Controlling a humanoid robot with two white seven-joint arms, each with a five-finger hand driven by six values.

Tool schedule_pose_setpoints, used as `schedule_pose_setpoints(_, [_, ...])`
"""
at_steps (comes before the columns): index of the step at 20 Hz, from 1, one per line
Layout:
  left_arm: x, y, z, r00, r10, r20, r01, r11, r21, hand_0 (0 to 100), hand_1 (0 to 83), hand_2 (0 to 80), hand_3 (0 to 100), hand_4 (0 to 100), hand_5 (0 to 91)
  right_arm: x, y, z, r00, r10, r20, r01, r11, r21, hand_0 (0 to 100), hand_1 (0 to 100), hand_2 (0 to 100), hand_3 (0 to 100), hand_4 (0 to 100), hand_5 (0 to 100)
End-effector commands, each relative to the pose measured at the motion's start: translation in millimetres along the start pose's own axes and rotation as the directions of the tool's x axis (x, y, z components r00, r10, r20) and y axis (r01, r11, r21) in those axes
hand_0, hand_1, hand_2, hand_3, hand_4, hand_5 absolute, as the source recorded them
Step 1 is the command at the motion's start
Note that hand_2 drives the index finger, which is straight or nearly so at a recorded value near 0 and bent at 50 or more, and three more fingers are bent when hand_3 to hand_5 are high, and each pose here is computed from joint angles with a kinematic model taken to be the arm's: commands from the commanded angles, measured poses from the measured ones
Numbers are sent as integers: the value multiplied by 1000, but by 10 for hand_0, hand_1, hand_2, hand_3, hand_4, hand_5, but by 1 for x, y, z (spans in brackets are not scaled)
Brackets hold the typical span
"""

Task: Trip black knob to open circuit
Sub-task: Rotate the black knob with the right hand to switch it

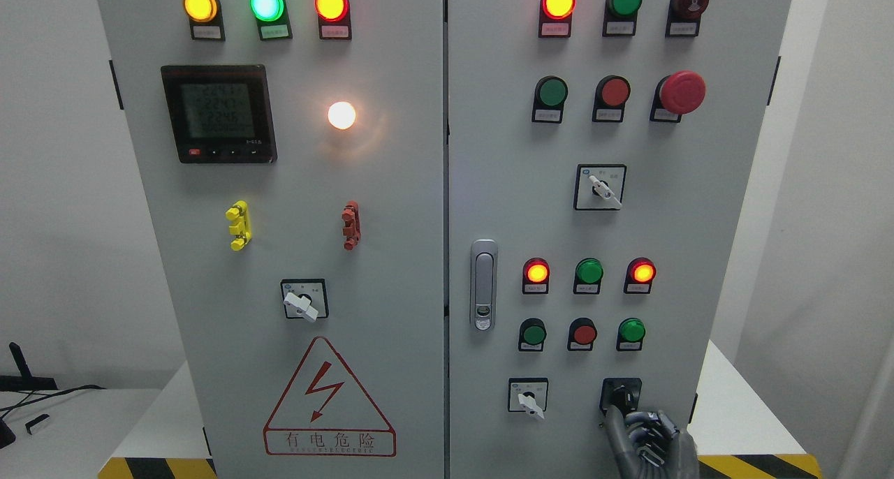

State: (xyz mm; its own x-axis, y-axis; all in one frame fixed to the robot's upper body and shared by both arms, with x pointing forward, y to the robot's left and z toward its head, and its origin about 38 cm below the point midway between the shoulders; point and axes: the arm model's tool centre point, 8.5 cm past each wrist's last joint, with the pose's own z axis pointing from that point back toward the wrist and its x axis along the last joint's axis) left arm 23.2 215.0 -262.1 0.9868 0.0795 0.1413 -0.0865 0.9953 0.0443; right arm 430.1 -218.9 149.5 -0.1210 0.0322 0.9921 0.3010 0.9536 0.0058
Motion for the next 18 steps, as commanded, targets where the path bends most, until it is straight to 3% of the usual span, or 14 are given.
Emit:
schedule_pose_setpoints(1, [0, 0, 0, 1000, -30, 2, 30, 1000, -4, 120, 389, 0, 0, 0, 0, 3, 7, 1, 1000, -4, 11, 4, 1000, 20, 295, 670, 606, 869, 893, 986])
schedule_pose_setpoints(18, [0, 0, 0, 1000, -30, 0, 30, 1000, -4, 120, 389, 0, 0, 0, 0, 1, 11, 2, 999, -43, -8, 44, 998, 44, 289, 675, 609, 868, 896, 986])
